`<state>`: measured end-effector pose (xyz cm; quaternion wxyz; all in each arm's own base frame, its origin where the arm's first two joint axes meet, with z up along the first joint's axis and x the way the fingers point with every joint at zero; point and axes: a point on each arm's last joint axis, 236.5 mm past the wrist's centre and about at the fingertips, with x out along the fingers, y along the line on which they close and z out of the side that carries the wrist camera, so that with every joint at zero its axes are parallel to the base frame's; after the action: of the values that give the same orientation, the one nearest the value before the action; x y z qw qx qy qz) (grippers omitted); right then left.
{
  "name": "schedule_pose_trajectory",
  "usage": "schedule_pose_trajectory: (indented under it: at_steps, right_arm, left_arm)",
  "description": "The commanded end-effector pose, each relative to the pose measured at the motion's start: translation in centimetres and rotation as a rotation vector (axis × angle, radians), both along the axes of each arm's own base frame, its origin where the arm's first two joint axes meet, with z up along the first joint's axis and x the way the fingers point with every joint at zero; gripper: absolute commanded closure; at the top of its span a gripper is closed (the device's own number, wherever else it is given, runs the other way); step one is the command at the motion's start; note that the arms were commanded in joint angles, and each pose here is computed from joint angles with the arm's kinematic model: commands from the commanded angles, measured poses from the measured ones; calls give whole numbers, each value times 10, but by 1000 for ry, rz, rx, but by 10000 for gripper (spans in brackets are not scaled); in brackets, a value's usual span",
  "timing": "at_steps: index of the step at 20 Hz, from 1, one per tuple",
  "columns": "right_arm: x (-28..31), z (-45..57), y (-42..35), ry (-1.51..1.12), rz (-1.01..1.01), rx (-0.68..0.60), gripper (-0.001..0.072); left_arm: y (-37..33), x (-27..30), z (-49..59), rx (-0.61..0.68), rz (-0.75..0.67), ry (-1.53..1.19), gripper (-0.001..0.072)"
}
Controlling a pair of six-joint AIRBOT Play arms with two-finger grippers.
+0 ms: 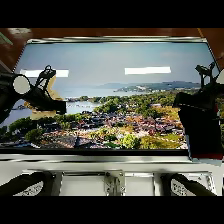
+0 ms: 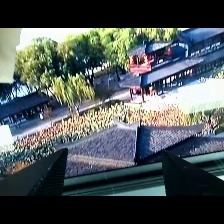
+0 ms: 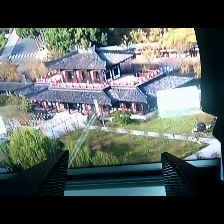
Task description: Fold the shirts.
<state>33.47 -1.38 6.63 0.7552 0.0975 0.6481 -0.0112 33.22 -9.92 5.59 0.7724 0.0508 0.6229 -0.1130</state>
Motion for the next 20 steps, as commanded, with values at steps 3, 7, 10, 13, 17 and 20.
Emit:
schedule_pose_trajectory:
  at_steps: [3,7,10,13,17,20]
  right_arm:
    - [28,6,-4,-120,-15,-13,11]
    - [44,11,0,-188,-24,4,11]
    - [53,14,-2,-228,-29,-1,11]
    - [56,16,-3,-243,-28,-4,11]
    - [56,16,-3,-243,-27,-5,11]
    - [55,15,-2,-239,-26,-4,11]
  left_arm:
    - [-13,28,6,-57,8,-114,3]
    - [-16,44,7,-74,24,-168,4]
    - [-16,44,-2,-66,23,-142,4]
    - [-16,41,-10,-58,22,-108,4]
    - [-14,48,-13,-51,26,-124,5]
    - [1,63,-12,9,28,-178,6]
